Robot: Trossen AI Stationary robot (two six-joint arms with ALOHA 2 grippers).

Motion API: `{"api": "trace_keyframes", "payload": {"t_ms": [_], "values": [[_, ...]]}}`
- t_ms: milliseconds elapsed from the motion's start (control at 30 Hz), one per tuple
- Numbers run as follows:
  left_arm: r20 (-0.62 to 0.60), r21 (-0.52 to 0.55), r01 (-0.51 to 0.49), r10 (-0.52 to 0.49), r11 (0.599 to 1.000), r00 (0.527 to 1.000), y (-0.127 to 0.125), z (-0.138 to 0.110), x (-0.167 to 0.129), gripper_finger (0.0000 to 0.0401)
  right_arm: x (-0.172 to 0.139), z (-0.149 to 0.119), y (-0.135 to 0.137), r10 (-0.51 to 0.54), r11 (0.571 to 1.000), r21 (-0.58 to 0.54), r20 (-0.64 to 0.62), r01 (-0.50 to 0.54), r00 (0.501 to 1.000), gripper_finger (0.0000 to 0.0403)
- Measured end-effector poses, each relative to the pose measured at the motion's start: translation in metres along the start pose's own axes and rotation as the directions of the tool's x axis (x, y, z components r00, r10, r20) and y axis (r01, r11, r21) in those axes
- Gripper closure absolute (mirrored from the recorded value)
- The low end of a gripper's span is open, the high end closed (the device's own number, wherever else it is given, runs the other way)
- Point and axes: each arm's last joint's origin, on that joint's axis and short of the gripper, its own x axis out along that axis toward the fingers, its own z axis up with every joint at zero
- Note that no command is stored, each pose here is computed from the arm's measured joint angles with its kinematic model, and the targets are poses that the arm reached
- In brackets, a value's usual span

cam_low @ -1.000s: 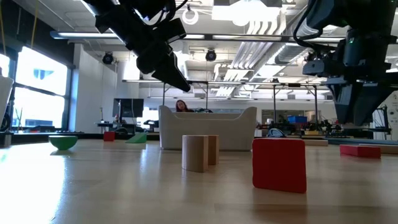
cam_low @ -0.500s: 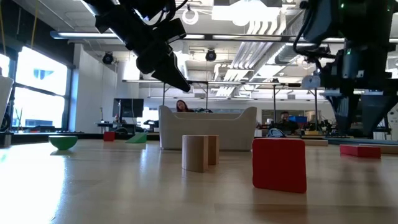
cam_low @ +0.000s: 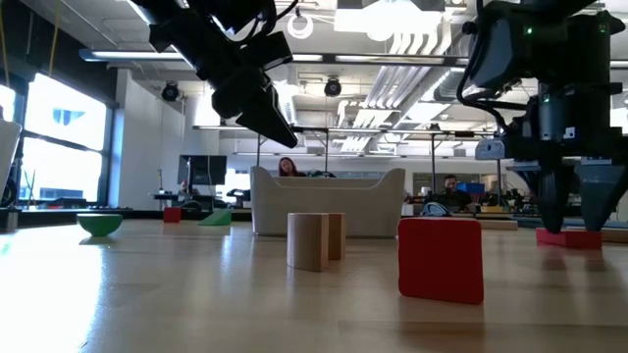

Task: Sort & place blocks by color
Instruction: Put the top red rectangular block into the transparent bin

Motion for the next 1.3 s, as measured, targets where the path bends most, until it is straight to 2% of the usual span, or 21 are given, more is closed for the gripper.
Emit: {"api": "trace_keyframes", "payload": {"t_ms": [300,600,867,1033,1300], "values": [[-0.004,-0.004,0.001,-0.001,1.0,1.0,0.0,0.0,0.0,0.0194,0.002,-0.001,0.002,0.003,1.0,0.015,-0.003,-0.003,1.0,0.0216],[-0.004,-0.022,0.0,0.0,1.0,1.0,0.0,0.0,0.0,0.0194,0.004,-0.001,0.002,0.015,1.0,0.017,-0.004,-0.015,1.0,0.0255],[-0.003,-0.023,0.0,0.0,1.0,1.0,0.0,0.0,0.0,0.0194,0.019,-0.001,-0.005,0.038,0.999,0.011,-0.004,-0.038,0.999,0.0267],[-0.003,-0.045,0.0,0.0,0.999,1.0,0.0,0.0,0.0,0.0194,0.012,-0.002,0.0,0.046,0.996,-0.073,0.005,-0.045,0.999,0.0299],[-0.001,-0.139,0.0,0.0,0.99,1.0,0.0,0.0,0.0,0.0194,-0.005,0.001,0.016,0.12,0.975,-0.201,0.113,-0.096,0.986,0.0299]]}}
